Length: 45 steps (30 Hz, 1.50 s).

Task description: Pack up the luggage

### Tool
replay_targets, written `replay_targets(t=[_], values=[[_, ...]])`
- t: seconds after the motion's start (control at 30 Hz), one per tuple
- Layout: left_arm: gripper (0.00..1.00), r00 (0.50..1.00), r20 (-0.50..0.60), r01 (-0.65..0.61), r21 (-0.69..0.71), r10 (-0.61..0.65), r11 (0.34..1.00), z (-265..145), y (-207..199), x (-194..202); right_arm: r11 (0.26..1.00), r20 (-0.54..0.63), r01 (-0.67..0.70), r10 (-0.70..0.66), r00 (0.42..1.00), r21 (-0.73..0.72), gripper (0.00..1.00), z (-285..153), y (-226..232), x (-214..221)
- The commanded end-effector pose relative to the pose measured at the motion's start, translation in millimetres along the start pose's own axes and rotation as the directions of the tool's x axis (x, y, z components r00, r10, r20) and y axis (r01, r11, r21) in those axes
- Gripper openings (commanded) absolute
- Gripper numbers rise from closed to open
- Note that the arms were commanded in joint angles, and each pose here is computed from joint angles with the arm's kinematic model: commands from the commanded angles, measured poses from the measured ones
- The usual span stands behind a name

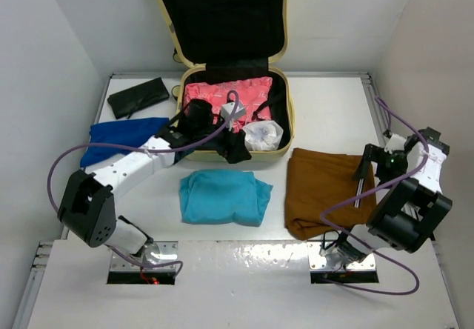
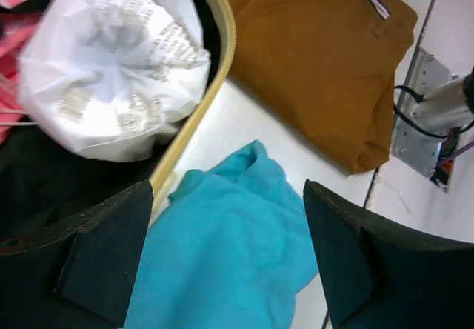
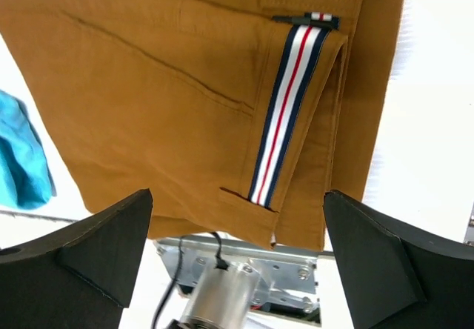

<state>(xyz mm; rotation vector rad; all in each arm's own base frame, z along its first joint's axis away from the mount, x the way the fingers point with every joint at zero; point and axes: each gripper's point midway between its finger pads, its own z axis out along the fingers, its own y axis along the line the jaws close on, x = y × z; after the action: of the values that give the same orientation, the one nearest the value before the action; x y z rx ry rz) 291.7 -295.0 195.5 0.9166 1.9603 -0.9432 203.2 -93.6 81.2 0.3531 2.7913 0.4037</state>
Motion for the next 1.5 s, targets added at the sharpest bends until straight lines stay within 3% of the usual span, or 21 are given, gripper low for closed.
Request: replay_targets(t=[0.0,0.13,0.33,0.47,0.6,0.73,0.8,0.97,1.17,1.47], values=[[0.87,0.994,0.084,0.071,-0.014,-0.07,0.997,14.6,-10.3,-13.3,0.988,0.017,0.127,-0.126,0.992,-0.085,0.97,5.2,2.6,3.7],[0.89,0.977,0.14,0.164,-0.026,-0.159,0.986,37.9,-35.5,-12.4,0.989,0.016,0.115,-0.114,0.993,-0.095,0.96,12.3,-17.4,6.3],[0.92,0.967,0.092,0.242,-0.052,-0.237,0.969,83.7,-68.7,10.3,0.977,0.009,0.176,-0.176,0.984,-0.118,0.96,10.4,-32.7,-2.1],[0.95,0.945,0.037,0.328,-0.134,-0.326,0.935,113.8,-67.1,36.6,0.953,0.003,0.272,-0.274,0.962,-0.13,0.99,8.1,-42.9,-5.7],[0.95,0.899,-0.027,0.428,-0.163,-0.438,0.889,139.1,-56.4,65.7,0.939,-0.006,0.308,-0.312,0.95,-0.153,0.99,14.7,-46.2,-5.9],[0.95,0.814,0.0,0.576,-0.134,-0.582,0.806,159.3,-50.8,64.4,0.931,-0.023,0.326,-0.334,0.942,-0.163,0.99,23.2,-52.7,-4.3],[0.95,0.818,0.032,0.574,-0.096,-0.574,0.813,166.1,-60.1,43.4,0.931,-0.032,0.323,-0.333,0.943,-0.17,0.99,26.7,-54.2,-2.6],[0.92,0.791,0.027,0.611,-0.077,-0.611,0.788,185.1,-81.2,40.7,0.931,-0.043,0.324,-0.336,0.941,-0.168,0.99,31.7,-59.1,0.1],[0.9,0.756,-0.036,0.634,-0.203,-0.653,0.746,196.4,-86.4,82.0,0.941,-0.029,0.3,-0.308,0.951,-0.155,0.99,29.9,-60.7,-4.8],[0.87,0.72,-0.022,0.636,-0.38,-0.694,0.672,189.7,-78.8,120.8,0.941,-0.055,0.283,-0.297,0.953,-0.186,0.99,38.4,-56.8,0.5]])
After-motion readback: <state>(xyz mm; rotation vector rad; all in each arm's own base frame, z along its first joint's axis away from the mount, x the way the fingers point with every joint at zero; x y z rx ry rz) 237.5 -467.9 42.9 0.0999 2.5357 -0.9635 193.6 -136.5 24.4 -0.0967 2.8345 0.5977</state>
